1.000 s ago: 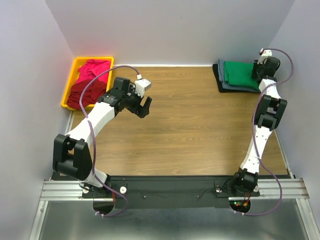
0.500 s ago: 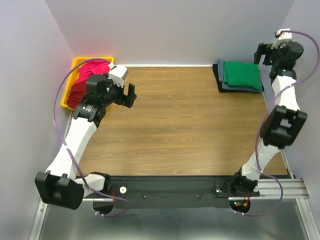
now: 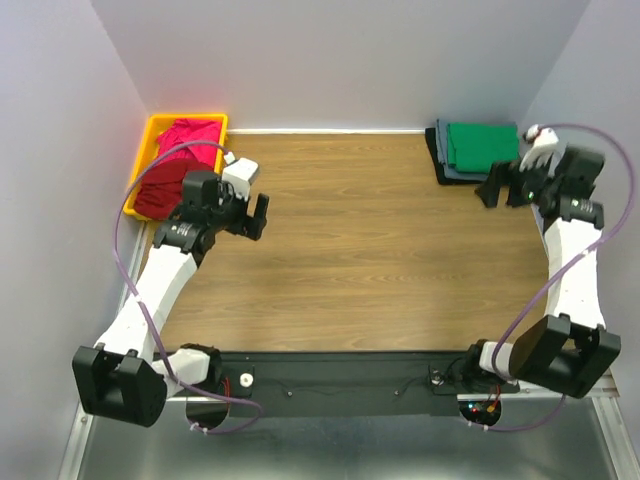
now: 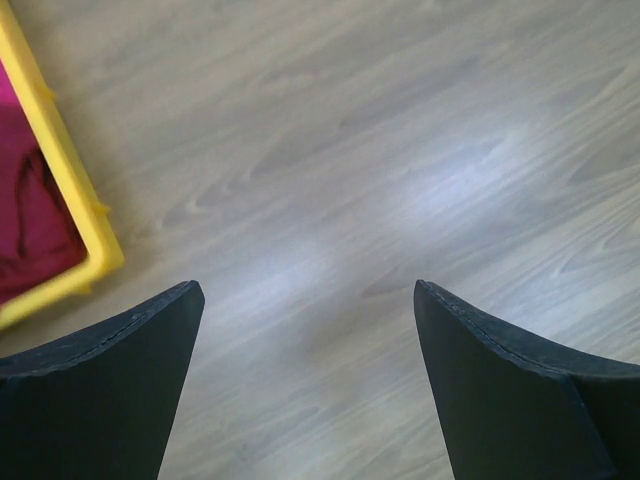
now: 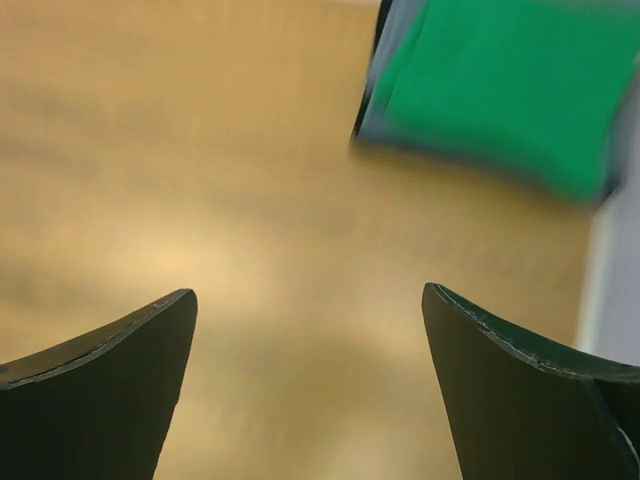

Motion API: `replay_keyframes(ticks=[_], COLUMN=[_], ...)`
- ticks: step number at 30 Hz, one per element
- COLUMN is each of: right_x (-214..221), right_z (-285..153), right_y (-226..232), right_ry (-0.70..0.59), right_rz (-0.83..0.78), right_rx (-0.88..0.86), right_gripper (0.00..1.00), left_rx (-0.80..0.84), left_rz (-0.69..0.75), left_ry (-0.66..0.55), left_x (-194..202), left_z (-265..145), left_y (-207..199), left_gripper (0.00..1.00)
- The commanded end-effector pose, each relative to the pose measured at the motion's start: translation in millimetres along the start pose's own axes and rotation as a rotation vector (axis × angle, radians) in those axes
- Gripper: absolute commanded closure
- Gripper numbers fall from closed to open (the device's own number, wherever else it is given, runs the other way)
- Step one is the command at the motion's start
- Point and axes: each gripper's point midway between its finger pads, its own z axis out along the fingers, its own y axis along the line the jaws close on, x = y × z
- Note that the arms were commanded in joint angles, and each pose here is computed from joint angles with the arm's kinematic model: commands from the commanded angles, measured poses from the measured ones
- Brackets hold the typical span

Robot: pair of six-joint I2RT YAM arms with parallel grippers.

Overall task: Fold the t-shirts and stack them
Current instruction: Neatly place the folded tshirt to the corner

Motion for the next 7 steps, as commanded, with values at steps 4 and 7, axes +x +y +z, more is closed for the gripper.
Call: replay_keyframes(ticks=[4,7], right_x=[127,140], right_z=[-48,-63], right_y=[45,49], right_ry=[0.289,0.297], right_rz=[0.015,-0.003], right_rx=[-0.027,0.014], right_gripper=[0.0,0.0], left_rx=[-0.074,-0.064], left_rz=[0.022,0.035], left_ry=[0.071,0.043], left_x=[52,43], left_z=[-9,-18], left_y=[6,4], left_gripper=[0.01,0.01])
